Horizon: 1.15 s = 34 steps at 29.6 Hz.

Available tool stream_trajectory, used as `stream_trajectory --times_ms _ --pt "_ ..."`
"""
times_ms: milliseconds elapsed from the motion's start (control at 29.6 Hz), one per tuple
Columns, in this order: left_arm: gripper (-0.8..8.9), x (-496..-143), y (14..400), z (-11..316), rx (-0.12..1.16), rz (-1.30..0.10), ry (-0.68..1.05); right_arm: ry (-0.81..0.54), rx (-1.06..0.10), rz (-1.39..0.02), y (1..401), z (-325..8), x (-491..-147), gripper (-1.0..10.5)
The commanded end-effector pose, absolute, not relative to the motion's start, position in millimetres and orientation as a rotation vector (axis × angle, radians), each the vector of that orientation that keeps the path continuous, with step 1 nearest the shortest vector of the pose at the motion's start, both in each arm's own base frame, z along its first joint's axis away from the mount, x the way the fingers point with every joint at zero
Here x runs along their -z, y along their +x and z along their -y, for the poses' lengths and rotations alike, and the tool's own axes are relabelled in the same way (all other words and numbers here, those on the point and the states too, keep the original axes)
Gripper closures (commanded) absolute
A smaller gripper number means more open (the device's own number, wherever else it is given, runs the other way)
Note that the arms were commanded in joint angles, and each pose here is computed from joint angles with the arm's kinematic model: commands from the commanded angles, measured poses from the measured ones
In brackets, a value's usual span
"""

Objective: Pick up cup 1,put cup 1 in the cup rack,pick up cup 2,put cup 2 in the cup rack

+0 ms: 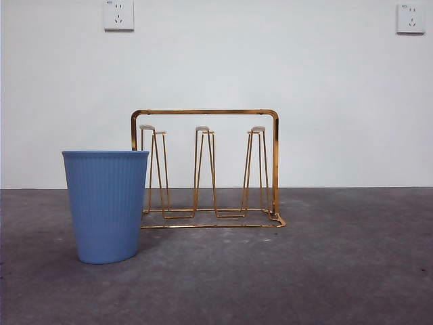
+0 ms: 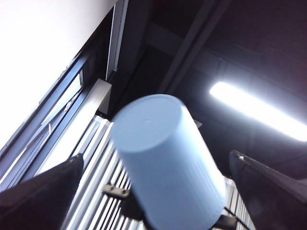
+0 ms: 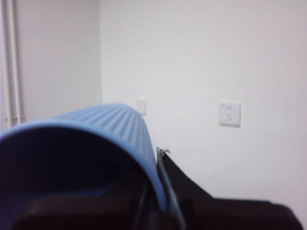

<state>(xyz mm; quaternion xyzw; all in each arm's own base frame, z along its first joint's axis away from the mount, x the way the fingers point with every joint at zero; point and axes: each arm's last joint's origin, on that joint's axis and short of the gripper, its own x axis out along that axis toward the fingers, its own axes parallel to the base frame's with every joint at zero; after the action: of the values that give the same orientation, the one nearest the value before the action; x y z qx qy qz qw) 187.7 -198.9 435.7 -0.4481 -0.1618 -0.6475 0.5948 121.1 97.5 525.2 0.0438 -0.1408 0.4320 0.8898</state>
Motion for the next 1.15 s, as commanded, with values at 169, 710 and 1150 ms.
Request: stream_trajectory --times_ms 169,710,1150 --pt "1.62 -438.1 185.9 197.6 1.499 0.432 -1.04 0.098 -0.921 0.223 144.6 -116.8 -514.7 9.6" --pt "3.27 -438.9 186.2 196.1 1.479 0.458 -1.053 0.066 -0.993 0.186 146.8 -142.6 -506.2 9.6" --pt "6.41 -439.3 185.8 195.6 1.482 0.462 -1.059 0.073 -0.966 0.199 147.4 -142.1 -507.6 9.6"
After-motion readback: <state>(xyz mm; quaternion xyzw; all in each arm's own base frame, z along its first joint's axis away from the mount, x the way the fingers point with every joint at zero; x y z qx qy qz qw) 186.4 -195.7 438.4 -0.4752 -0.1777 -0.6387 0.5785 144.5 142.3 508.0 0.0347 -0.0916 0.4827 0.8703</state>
